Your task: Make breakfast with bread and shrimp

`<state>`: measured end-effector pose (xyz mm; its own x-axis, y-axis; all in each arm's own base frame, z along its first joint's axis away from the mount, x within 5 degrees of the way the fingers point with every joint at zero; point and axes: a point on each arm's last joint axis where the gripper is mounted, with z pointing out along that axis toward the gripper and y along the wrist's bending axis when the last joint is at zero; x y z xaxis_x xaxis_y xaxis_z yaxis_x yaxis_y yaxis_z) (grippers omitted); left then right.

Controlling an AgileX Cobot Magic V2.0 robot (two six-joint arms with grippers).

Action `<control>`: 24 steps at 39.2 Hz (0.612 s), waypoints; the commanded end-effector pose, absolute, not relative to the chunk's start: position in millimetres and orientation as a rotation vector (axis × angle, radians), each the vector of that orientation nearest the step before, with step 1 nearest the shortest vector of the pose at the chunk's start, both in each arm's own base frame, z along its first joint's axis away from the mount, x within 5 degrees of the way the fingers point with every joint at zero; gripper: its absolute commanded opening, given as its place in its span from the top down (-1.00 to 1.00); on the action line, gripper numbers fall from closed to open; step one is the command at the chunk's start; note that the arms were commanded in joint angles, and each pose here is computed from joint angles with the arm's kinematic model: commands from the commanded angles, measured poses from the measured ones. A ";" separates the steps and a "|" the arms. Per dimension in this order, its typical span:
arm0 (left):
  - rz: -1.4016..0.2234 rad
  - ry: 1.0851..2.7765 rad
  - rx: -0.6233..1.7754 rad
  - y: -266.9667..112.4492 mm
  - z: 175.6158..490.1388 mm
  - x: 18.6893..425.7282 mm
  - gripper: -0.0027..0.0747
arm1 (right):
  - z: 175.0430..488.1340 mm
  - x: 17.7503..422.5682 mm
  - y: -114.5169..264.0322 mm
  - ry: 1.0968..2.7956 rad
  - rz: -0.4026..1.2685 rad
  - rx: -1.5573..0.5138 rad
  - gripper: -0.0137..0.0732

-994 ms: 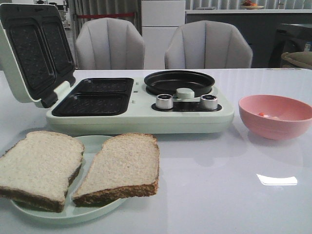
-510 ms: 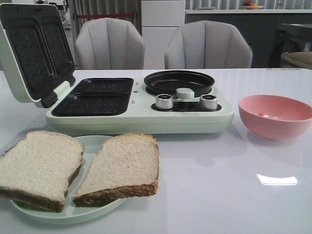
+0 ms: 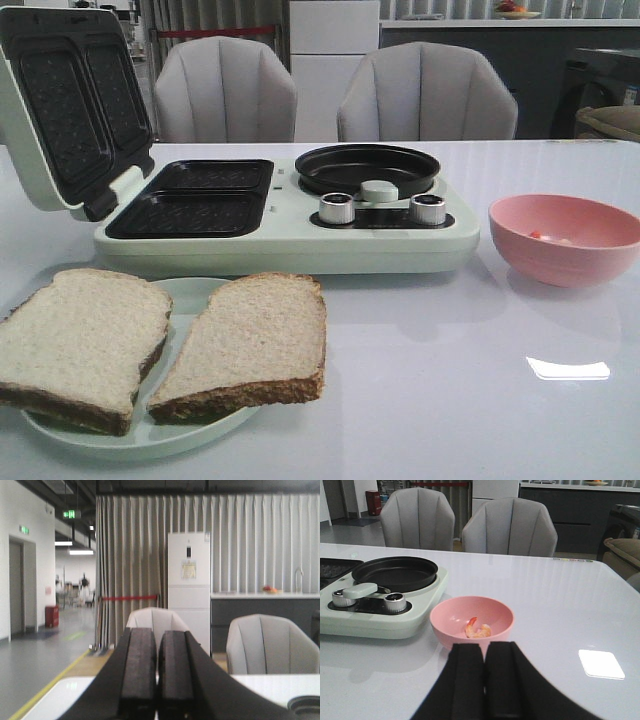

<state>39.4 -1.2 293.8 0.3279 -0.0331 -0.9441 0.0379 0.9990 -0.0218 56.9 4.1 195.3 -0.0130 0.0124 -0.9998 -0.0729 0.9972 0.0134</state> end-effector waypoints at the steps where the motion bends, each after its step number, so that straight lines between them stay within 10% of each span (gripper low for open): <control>1: -0.051 1.274 -0.003 -1.1 326.3 39.5 0.64 | 207.6 54.5 4.1 1.470 0.067 -0.051 0.38; 24: -0.050 1.442 -0.002 -1.6 333.1 54.9 0.60 | 207.6 54.5 4.1 1.470 0.067 -0.051 0.38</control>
<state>55.3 -1.7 316.0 0.0425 -0.0244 -0.9988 0.0313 0.9992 -0.0231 56.9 4.1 195.3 -0.0130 0.0124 -0.9998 -0.0729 0.9972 0.0134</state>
